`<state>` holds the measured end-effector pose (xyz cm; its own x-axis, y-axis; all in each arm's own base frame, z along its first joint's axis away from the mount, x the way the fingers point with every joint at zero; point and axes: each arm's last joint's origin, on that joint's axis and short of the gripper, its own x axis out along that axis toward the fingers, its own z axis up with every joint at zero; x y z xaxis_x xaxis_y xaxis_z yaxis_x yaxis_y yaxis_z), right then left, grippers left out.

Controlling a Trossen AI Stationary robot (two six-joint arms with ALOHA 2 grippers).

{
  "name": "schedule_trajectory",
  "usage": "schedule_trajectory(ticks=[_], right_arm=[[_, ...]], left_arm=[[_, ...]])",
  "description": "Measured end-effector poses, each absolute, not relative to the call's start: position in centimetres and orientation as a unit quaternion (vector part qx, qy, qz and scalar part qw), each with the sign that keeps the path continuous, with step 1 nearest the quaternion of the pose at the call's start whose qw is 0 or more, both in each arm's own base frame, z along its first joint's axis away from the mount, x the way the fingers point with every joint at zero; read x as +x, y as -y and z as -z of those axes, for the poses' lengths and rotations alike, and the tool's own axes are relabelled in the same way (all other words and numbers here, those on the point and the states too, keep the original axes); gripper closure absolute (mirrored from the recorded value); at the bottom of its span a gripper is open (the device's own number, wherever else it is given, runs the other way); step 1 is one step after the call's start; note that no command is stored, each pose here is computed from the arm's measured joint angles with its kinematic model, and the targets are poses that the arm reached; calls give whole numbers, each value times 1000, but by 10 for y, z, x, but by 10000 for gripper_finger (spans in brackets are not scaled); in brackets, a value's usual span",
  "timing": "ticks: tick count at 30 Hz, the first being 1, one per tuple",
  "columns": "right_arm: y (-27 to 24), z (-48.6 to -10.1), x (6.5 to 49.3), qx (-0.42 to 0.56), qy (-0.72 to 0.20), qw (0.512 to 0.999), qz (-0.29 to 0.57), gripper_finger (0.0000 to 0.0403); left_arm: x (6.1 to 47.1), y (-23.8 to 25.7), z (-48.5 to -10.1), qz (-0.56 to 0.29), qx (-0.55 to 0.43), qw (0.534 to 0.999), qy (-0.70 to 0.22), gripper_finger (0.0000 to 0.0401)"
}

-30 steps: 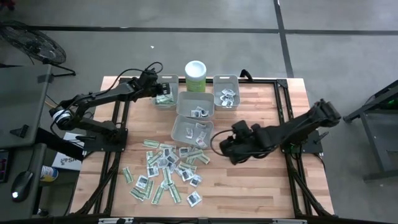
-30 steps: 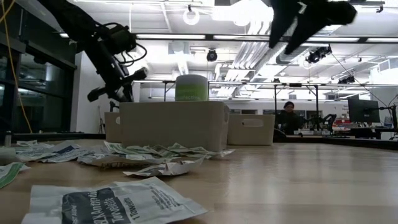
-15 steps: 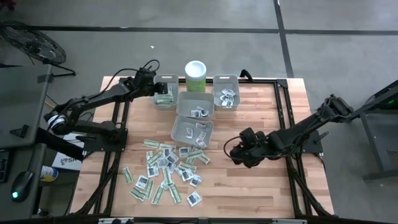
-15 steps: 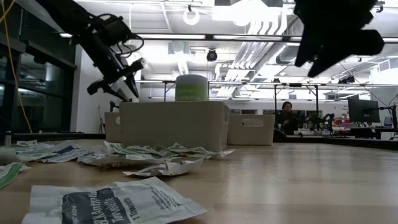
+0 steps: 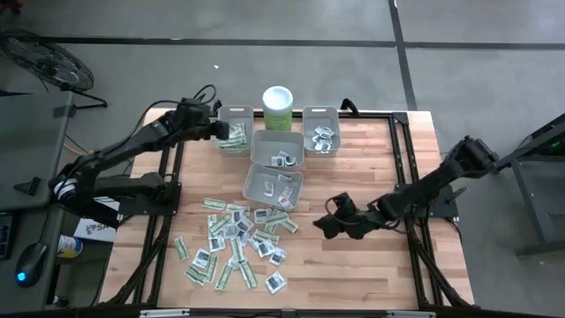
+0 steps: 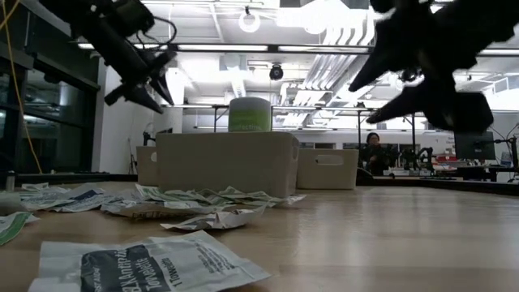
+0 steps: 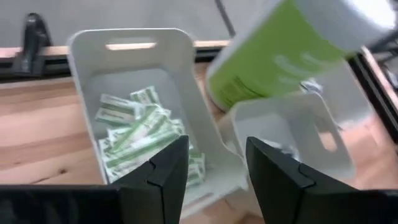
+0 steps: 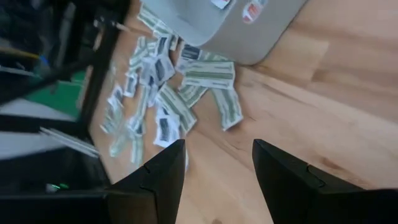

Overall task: Pick & Place First Aid Supplies
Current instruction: Put the bandage pack into the left bin

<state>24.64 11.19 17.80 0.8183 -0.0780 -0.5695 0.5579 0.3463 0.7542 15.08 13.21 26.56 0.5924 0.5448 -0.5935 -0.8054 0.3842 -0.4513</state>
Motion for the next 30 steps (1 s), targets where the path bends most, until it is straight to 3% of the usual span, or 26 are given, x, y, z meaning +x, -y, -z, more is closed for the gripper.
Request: schedule_trajectory(ticks=[15,30], right_arm=[[-131,-132,288,575,-248,745,228,222],[-122,-112,325,577,-237,729,280,222]], left_arm=[[153,-58,-294,-297,-303,892,-156,241],[158,-10,-297,-203,-260,928,-173,241]])
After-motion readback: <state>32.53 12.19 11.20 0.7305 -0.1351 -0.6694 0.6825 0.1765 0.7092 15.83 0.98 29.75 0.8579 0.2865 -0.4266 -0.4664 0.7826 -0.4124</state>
